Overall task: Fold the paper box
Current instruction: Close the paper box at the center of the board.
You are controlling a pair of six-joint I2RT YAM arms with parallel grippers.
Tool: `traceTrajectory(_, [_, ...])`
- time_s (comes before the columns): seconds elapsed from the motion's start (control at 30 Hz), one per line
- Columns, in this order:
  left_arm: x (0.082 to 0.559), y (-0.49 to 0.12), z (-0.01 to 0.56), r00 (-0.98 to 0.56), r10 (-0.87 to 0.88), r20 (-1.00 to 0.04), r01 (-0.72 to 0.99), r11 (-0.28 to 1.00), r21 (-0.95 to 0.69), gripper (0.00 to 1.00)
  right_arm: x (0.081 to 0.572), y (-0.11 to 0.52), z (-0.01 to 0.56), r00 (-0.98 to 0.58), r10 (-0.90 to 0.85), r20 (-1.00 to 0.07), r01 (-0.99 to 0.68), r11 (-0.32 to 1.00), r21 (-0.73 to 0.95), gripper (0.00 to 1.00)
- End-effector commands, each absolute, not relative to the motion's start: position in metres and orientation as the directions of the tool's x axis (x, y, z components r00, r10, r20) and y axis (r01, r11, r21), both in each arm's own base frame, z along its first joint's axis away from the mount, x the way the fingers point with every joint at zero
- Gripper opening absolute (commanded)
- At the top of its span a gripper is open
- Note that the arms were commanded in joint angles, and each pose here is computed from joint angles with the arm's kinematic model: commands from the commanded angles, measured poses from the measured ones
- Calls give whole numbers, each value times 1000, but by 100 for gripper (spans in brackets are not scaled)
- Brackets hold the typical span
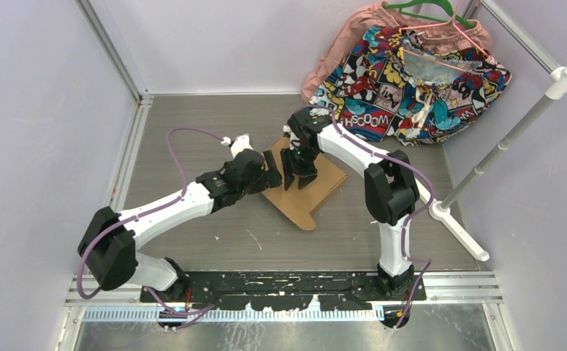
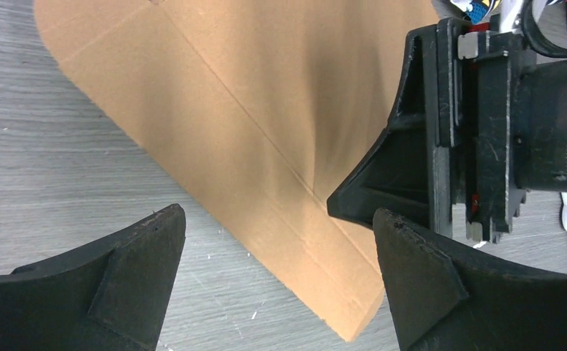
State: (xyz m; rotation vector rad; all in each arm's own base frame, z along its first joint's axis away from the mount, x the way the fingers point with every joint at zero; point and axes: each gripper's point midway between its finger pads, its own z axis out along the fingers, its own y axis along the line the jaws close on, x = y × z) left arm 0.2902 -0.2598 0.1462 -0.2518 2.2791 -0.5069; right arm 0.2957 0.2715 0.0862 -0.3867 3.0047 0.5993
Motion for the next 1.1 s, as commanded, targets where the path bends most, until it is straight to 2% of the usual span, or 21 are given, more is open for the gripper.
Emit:
traceTrajectory(0.0, [313, -276, 150, -635, -381, -672, -17, 877, -481, 100, 299, 278, 91, -970, -214, -118, -244, 882, 403, 52])
traceTrajectory(0.37, [318, -270, 111, -621, -366, -693, -37, 897, -441, 100, 303, 279, 93, -977, -177, -115, -210, 877, 432, 52])
traceTrajectory(0.47, [321, -275, 104, -608, -369, -703, -17, 891, -453, 100, 304, 281, 94, -981, -159, -114, -194, 868, 457, 45])
traceTrajectory(0.6, [325, -275, 90, -627, -329, -706, -21, 913, -408, 100, 304, 281, 93, -981, -159, -108, -191, 869, 457, 45])
traceTrajectory(0.8, [311, -242, 69, -677, -321, -663, -149, 941, -303, 100, 306, 278, 96, -982, -152, -117, -189, 870, 455, 45])
traceTrajectory(1.07, [295, -208, 39, -742, -366, -562, -254, 929, -270, 100, 310, 277, 106, -981, -138, -136, -187, 864, 468, 45])
